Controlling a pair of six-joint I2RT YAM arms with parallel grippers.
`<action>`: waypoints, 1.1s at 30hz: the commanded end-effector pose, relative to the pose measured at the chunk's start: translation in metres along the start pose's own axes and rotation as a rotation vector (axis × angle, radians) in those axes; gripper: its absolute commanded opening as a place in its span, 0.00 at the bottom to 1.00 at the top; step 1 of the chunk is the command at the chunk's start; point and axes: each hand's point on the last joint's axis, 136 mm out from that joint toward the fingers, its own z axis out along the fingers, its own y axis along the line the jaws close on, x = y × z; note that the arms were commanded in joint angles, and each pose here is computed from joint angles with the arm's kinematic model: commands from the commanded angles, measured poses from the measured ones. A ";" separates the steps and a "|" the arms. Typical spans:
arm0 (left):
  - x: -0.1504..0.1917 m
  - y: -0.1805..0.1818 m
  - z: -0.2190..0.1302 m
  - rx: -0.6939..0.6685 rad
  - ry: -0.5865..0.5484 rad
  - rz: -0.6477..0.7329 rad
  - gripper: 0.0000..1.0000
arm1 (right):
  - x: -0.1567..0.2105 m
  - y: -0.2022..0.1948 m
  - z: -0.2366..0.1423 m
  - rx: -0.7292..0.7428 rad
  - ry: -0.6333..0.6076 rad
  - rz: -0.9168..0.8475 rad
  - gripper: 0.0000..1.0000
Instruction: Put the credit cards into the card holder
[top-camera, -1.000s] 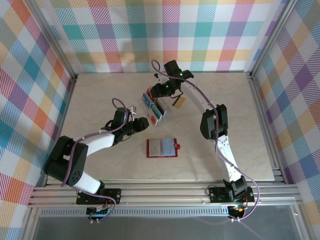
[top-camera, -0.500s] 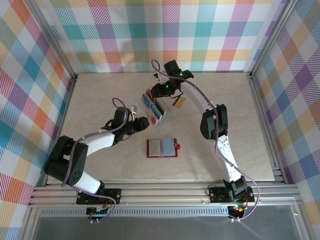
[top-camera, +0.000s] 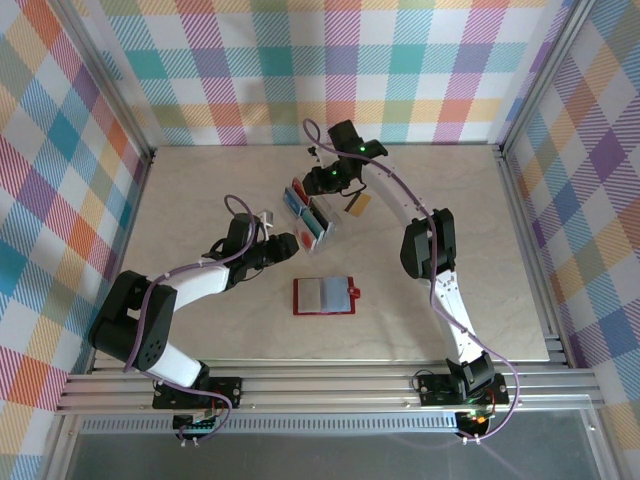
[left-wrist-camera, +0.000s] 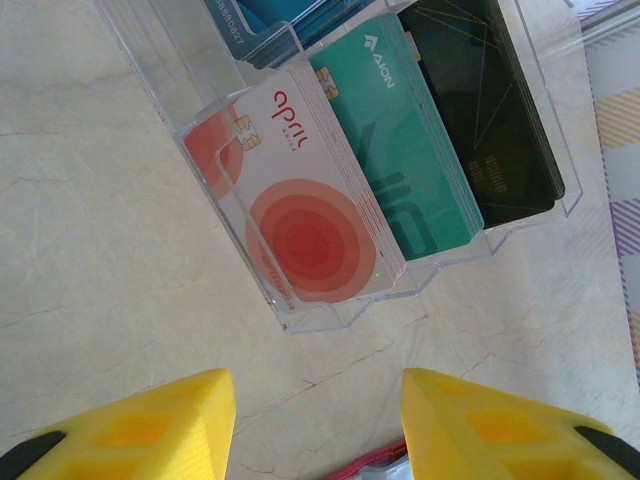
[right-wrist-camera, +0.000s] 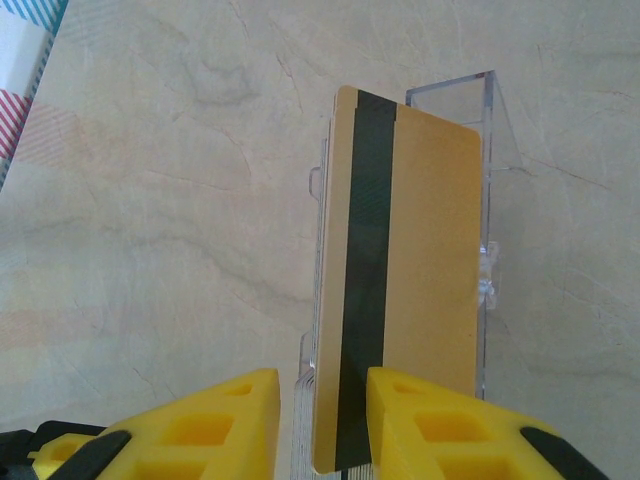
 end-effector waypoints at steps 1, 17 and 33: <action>-0.011 -0.006 -0.001 0.019 -0.013 -0.005 0.47 | -0.007 0.025 -0.018 -0.053 -0.021 -0.043 0.28; -0.014 -0.008 0.000 0.020 -0.015 -0.008 0.47 | -0.010 0.020 -0.024 -0.014 -0.032 -0.036 0.17; -0.022 -0.011 0.003 0.011 -0.016 -0.011 0.47 | -0.016 -0.002 -0.030 0.015 -0.055 0.042 0.03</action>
